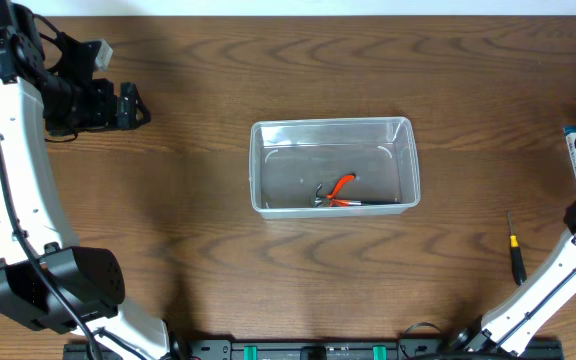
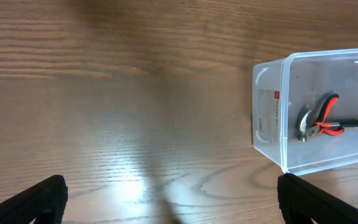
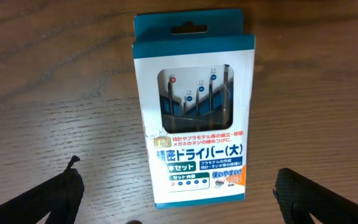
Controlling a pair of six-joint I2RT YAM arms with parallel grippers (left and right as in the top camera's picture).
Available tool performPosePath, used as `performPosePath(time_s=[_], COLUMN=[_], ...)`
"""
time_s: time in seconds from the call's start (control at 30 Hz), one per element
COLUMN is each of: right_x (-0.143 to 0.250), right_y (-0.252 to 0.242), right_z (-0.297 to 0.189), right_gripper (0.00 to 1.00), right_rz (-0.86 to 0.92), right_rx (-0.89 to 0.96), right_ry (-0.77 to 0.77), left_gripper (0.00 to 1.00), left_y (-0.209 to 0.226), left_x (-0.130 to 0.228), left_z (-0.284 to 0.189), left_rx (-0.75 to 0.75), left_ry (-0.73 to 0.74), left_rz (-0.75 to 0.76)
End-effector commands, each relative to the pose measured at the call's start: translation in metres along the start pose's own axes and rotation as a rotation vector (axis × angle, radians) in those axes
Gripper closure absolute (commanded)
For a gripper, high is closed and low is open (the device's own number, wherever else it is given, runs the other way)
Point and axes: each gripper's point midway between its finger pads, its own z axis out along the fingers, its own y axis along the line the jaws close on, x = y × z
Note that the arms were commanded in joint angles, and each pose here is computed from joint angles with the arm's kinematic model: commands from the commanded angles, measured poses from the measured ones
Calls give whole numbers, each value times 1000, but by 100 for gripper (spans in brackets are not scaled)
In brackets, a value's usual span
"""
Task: Pack container
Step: 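Move the right gripper toward the blue screwdriver set box, then position the right gripper above the screwdriver box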
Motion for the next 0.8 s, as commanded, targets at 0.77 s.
performPosePath(time_s=[0.77], right_x=[19], right_y=[1], right_z=[53], right_gripper=[1], right_rz=[8], right_rx=[-71], right_ry=[88], left_gripper=[2], left_y=[1], left_x=[6], left_z=[-1], left_rx=[-3], left_ry=[19], left_rz=[-18])
